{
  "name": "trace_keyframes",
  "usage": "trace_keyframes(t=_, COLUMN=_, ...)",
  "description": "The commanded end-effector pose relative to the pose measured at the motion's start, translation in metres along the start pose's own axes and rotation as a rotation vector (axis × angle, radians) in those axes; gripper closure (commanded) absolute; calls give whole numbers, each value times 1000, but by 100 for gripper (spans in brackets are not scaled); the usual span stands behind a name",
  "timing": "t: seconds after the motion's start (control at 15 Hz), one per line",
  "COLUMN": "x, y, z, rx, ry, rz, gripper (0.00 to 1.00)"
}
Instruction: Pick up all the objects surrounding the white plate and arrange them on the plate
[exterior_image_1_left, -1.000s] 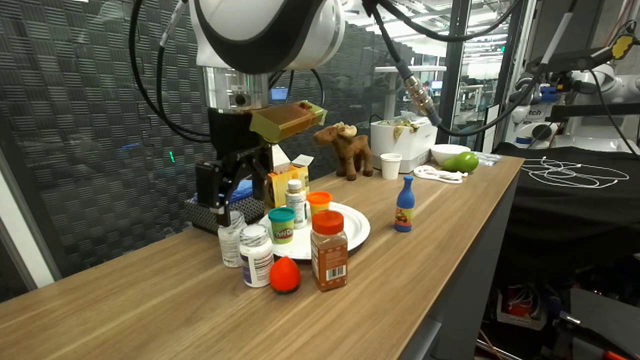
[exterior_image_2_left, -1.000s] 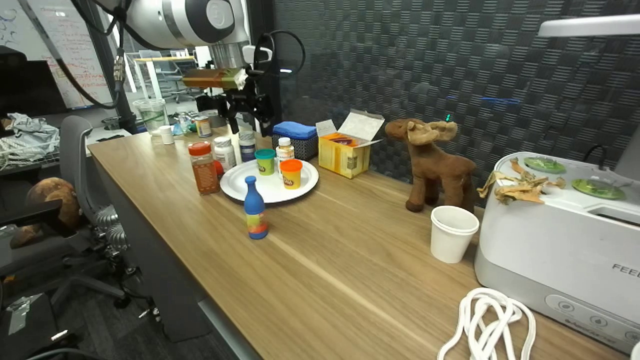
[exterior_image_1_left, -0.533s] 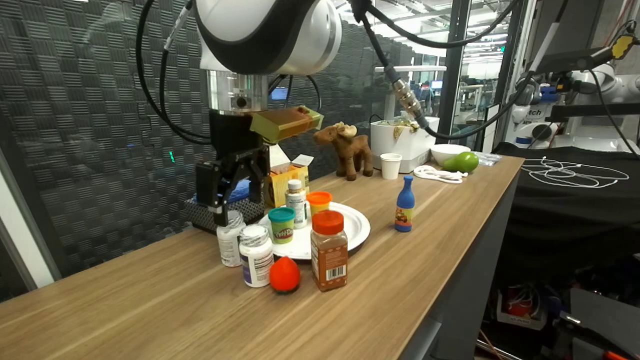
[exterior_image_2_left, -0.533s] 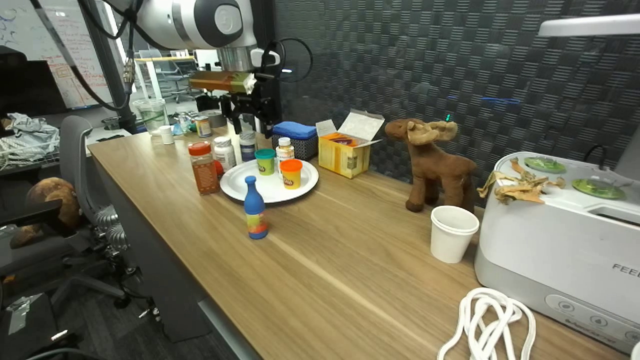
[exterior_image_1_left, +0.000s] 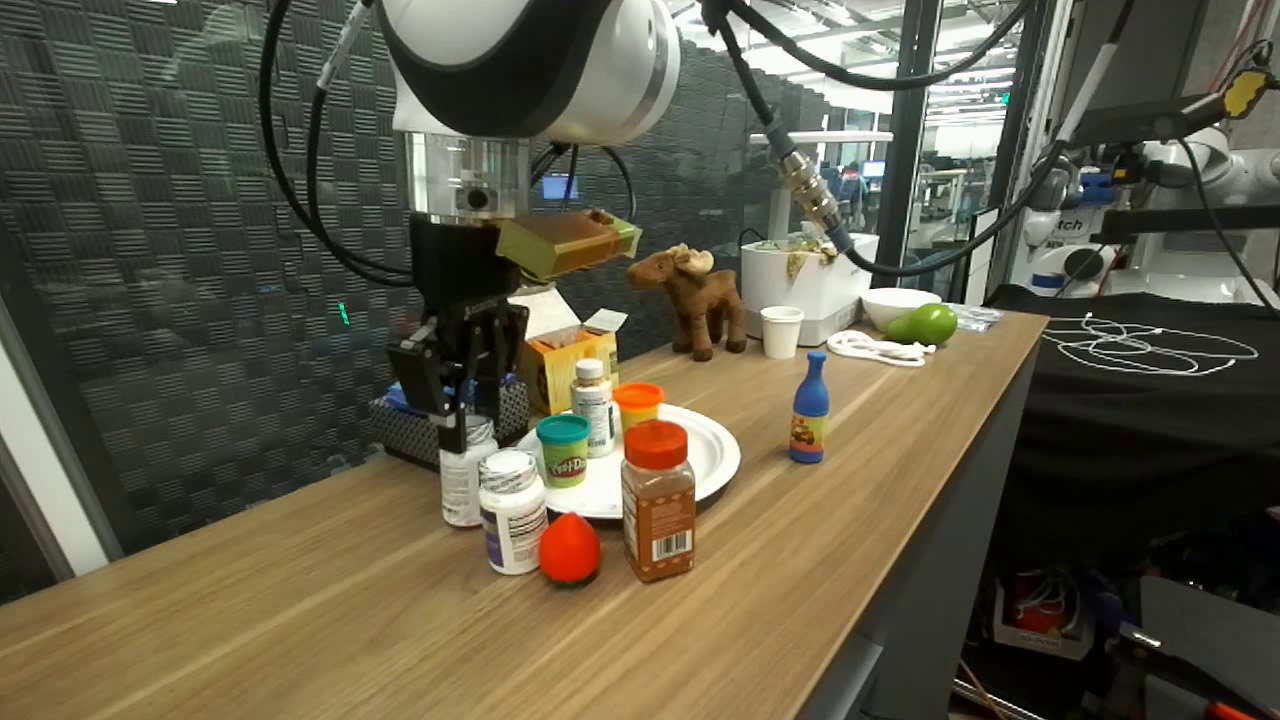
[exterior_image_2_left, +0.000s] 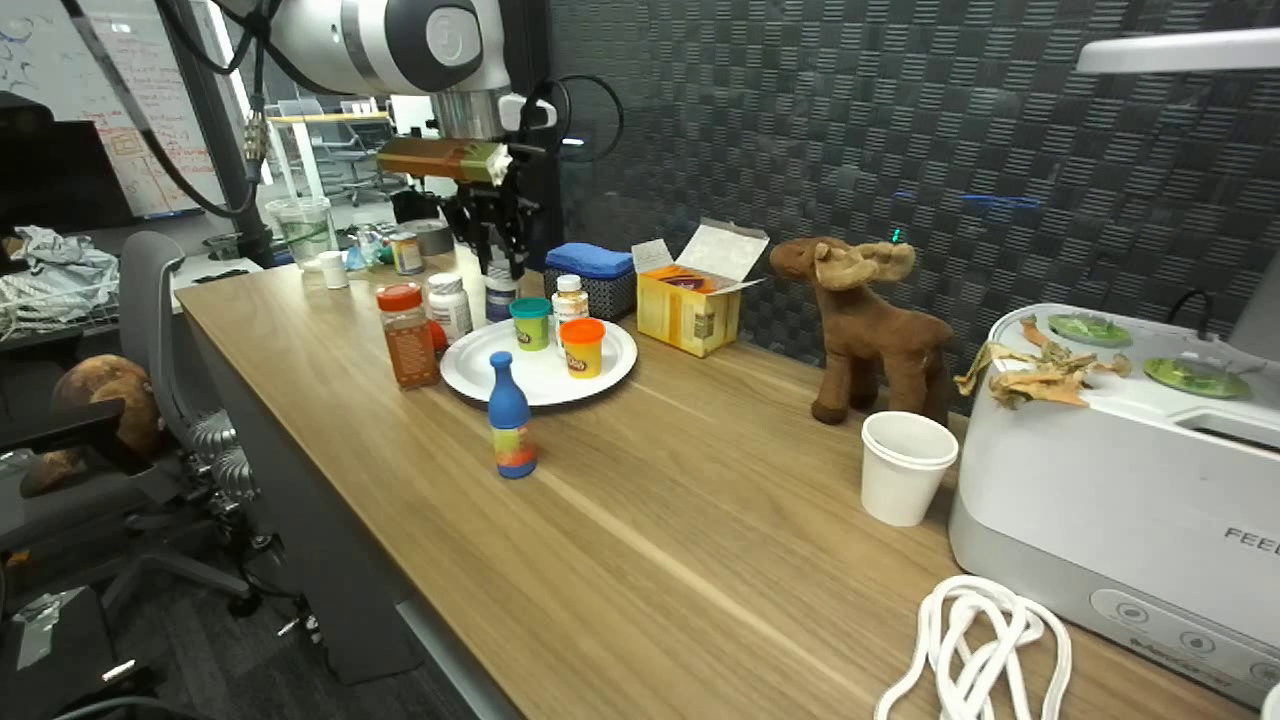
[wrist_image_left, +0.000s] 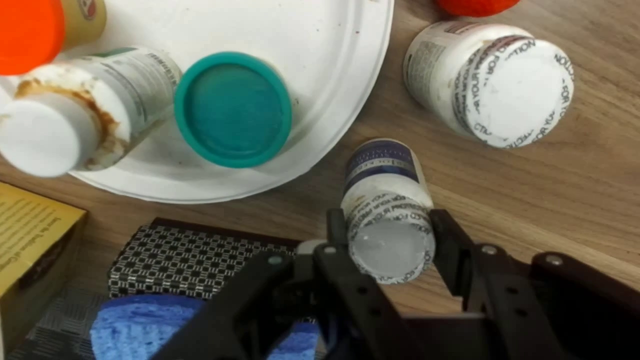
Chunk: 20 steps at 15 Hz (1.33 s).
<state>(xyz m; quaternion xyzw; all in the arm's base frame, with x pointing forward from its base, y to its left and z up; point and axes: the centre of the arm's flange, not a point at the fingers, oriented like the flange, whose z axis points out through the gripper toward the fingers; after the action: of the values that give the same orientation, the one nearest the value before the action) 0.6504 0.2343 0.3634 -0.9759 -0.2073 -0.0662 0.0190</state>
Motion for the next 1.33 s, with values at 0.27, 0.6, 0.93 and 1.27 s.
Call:
trace_keyframes(t=0.27, x=4, y=10, z=-30, rx=-31, ry=33, rz=45, gripper=80)
trace_keyframes(t=0.6, x=-3, y=49, z=-83, rx=-41, ry=92, rz=147, gripper=80)
trace_keyframes(t=0.93, x=-23, y=99, z=-136, rx=-87, ry=168, rz=233, gripper=80)
trace_keyframes(t=1.27, x=-50, y=119, z=-163, rx=-185, ry=190, rz=347, gripper=80)
